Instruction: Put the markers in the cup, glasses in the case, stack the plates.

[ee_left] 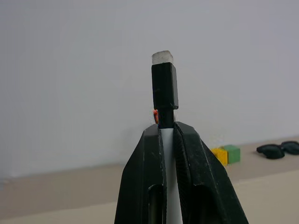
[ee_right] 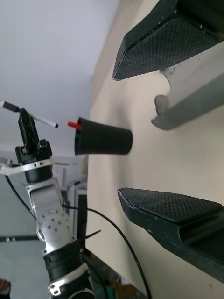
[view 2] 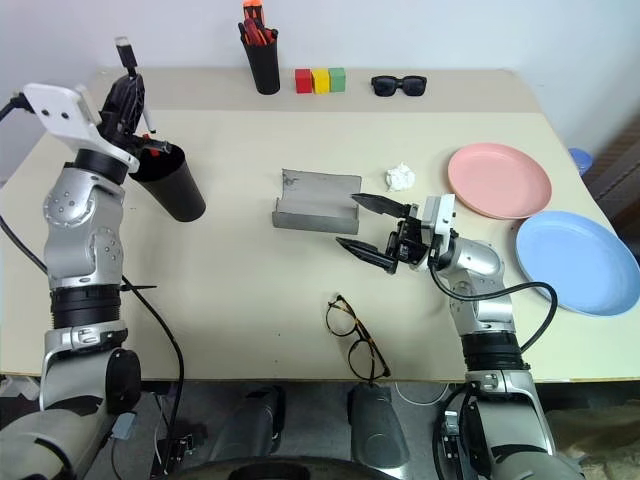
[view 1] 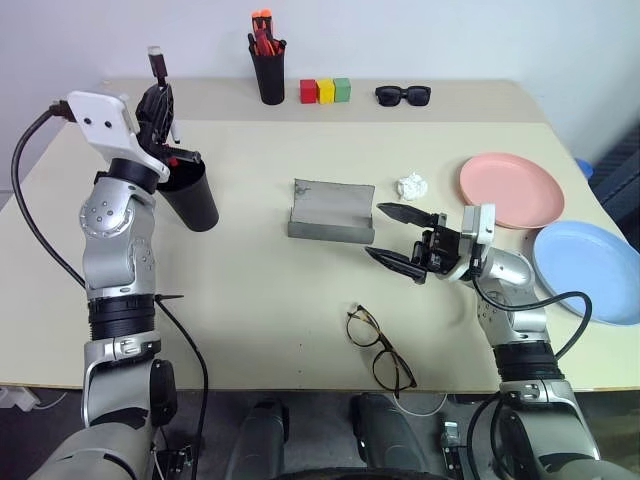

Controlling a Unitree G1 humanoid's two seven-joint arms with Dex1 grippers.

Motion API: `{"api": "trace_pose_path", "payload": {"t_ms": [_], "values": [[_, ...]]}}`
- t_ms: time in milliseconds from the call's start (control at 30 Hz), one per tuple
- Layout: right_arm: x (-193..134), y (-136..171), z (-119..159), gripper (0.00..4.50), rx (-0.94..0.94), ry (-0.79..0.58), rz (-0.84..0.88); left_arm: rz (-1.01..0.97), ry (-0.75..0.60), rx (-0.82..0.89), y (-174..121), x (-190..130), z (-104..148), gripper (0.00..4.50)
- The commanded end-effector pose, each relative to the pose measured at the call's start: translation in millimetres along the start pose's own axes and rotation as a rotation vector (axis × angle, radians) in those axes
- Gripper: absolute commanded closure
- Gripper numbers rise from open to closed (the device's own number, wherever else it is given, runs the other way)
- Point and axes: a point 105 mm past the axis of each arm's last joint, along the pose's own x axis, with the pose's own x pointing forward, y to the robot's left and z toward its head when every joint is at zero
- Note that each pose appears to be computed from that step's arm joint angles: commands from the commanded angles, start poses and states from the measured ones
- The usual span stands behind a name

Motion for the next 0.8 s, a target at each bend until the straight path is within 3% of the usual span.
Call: {"api": "trace_pose_path", "payload": {"t_ms": [33,333,800], "values": [[5,2,9,0.74,-0.042,-0.022,0.024,0.013,-0.059,0.032,6,-2,20,4.46],[4,5,4,0.74,-0.020,-0.021,0.061,0.026,-0.027,0.036,6,-9,12,4.46],[5,1,4,0.74,-0.025,-0.020,0.037,0.038,0.062,0.048,4,-23,-26,4.46]]}}
